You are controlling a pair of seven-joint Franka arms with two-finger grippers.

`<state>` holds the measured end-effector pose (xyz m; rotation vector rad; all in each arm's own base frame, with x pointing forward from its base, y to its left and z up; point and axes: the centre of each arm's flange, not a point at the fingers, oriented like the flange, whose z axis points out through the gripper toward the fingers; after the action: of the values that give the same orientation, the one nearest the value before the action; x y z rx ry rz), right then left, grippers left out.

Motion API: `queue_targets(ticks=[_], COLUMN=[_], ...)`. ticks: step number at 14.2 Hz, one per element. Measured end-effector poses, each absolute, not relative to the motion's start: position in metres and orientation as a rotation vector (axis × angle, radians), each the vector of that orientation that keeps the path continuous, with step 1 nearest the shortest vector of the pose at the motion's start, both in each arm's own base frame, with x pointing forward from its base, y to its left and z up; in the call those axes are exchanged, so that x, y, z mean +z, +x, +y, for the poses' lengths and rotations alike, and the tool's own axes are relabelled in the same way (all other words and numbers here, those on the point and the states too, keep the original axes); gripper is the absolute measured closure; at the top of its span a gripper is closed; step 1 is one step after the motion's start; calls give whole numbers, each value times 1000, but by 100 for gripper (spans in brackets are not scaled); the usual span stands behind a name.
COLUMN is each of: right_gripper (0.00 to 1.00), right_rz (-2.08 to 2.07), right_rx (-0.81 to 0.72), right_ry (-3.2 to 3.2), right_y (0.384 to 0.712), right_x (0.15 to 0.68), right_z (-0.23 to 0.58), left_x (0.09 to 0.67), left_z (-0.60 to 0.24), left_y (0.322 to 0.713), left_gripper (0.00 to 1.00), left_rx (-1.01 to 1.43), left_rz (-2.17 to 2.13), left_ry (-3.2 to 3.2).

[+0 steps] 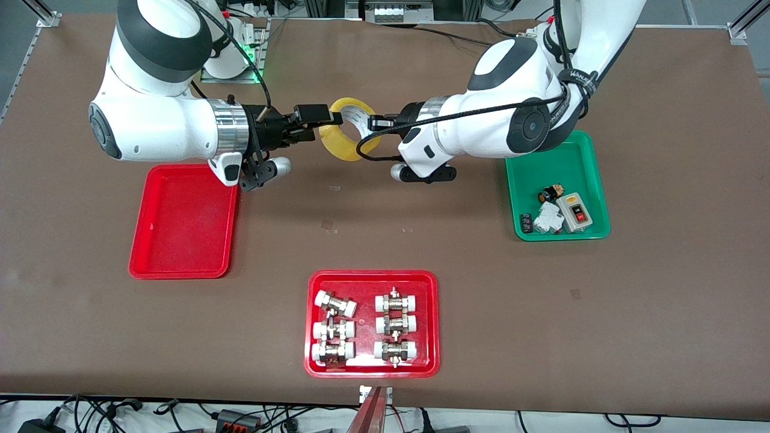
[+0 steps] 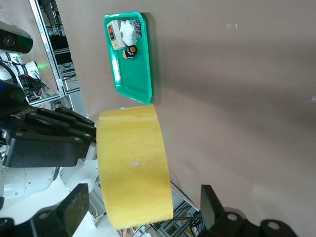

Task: Left arm passes tape to right arm into tray
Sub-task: 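Close the right gripper on the tape held by the left gripper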

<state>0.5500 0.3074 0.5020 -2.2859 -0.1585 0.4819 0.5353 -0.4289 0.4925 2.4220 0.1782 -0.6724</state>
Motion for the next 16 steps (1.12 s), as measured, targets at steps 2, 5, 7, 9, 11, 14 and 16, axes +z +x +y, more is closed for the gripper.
queue_targets(ticks=[2,5,7,9,11,14,16], right_gripper=[0,0,0,0,1,27,46], right_rz=[-159,-163,-169,-174,-176,-175,-175], right_rx=[483,490,498,506,513,515,517], right_ry=[-2286,-2285,-2285,-2286,-2286,-2286,-2278], right_y=[550,549,547,546,545,545,545], right_x=[502,500,498,495,493,492,493], right_z=[307,310,314,318,320,321,321], left_x=[492,492,492,492,492,492,492], left_z=[-429,-428,-428,-428,-428,-428,-428], left_y=[534,534,534,534,534,534,534], left_gripper=[79,79,79,79,79,79,79], left_rx=[-680,-684,-684,-684,-684,-684,-686], left_rz=[175,173,174,174,174,174,174], left_ry=[2424,2425,2425,2425,2425,2425,2425])
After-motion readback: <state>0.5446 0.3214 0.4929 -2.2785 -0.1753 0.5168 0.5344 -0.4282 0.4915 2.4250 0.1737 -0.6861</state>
